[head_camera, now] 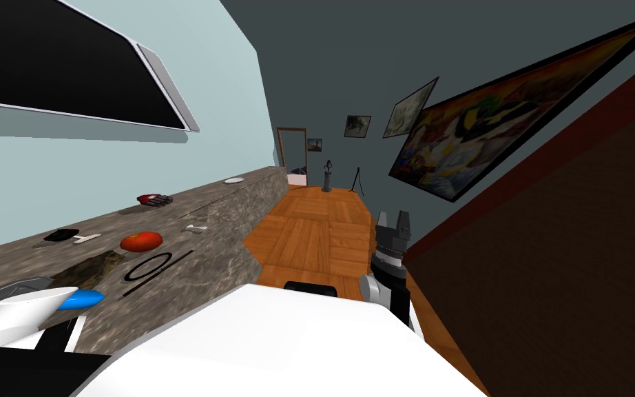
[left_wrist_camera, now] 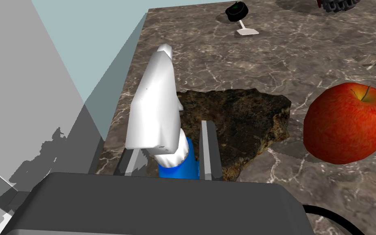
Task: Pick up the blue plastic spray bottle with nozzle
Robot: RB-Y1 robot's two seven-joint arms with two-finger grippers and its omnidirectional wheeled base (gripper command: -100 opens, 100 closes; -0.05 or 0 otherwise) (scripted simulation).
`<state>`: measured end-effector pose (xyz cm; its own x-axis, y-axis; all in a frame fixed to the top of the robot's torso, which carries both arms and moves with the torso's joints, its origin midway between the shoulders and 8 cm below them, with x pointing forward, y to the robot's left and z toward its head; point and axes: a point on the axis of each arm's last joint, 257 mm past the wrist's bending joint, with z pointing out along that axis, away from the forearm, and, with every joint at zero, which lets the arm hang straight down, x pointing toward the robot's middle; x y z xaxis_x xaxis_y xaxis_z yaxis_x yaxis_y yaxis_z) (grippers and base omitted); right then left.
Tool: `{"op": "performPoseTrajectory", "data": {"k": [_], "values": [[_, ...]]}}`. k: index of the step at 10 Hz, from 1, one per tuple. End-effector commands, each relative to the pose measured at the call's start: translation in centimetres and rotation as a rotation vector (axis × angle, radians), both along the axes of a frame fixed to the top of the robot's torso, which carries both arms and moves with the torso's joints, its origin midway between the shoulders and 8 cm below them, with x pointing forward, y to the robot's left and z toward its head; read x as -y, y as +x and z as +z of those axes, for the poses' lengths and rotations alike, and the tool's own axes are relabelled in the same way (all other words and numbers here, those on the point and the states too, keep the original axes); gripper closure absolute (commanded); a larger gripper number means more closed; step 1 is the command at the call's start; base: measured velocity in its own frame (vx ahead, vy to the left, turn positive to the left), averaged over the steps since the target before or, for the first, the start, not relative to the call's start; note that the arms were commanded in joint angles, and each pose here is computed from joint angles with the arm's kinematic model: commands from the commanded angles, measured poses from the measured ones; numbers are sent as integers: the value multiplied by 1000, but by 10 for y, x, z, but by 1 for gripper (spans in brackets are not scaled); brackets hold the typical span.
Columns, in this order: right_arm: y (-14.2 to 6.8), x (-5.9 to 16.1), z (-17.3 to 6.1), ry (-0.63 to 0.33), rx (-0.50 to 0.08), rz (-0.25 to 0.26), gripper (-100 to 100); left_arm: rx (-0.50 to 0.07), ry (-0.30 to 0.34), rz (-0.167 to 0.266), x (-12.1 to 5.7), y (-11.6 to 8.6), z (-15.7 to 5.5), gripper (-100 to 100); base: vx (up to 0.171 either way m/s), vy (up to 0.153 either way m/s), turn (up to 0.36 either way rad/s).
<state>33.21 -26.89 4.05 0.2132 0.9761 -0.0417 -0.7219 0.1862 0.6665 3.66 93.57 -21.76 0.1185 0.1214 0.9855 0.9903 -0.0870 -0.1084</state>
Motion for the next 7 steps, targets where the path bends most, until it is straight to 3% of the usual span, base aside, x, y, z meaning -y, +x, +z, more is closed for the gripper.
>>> {"op": "performPoseTrajectory", "data": {"k": [1, 2, 3, 7], "values": [[0, 0, 0, 0, 0, 0, 0, 0, 0, 0, 0, 0, 0, 100, 0, 0, 0], [0, 0, 0, 0, 0, 0, 0, 0, 0, 0, 0, 0, 0, 0, 0, 0, 0], [0, 0, 0, 0, 0, 0, 0, -5, -14, -19, 8, 3, -14, 100, 53, 30, 159], [0, 0, 0, 0, 0, 0, 0, -1, -31, -42, 17, 8, -29, 100, 52, 23, 100]]}}
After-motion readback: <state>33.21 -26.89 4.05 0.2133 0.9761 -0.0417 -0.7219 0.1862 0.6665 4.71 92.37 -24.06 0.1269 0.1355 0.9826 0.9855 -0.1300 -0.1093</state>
